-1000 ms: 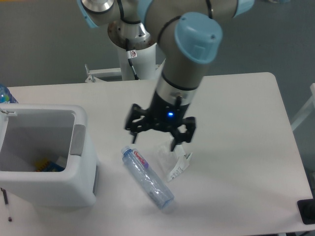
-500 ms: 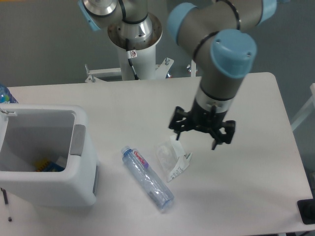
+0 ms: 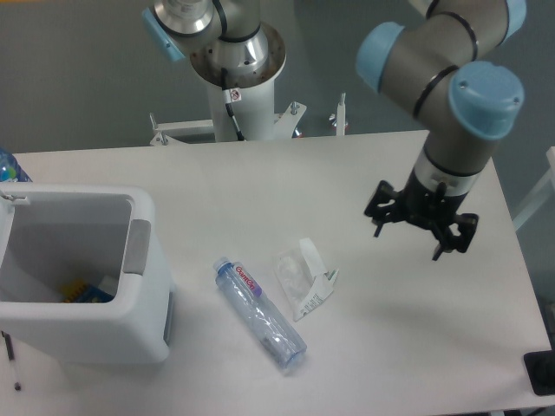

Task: Open the trash can

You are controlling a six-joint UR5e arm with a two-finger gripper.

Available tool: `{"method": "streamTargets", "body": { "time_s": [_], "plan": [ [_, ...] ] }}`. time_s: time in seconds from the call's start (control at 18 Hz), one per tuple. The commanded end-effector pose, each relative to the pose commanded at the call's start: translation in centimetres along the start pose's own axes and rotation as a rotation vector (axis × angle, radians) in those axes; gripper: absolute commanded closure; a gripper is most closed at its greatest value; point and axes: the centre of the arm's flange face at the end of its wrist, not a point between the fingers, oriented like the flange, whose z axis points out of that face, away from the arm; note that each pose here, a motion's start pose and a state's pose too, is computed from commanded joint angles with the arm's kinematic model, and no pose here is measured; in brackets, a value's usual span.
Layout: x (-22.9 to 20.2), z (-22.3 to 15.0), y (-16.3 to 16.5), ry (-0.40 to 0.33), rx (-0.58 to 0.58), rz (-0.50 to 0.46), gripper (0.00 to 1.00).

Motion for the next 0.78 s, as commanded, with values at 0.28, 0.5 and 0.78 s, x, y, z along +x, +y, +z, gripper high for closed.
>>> {"method": "streamTargets", "body": {
  "time_s": [0.28,0.5,0.78],
  "plan": [
    [-0.7,0.8,1.5,-0.007,-0.091,0.166,0.00],
    [-1.2,1.5,1.7,0.000,-0.109,0.223,0.00],
    [-0.9,1.9,1.3,0.008,-0.111,0.236,0.00]
  ]
}}
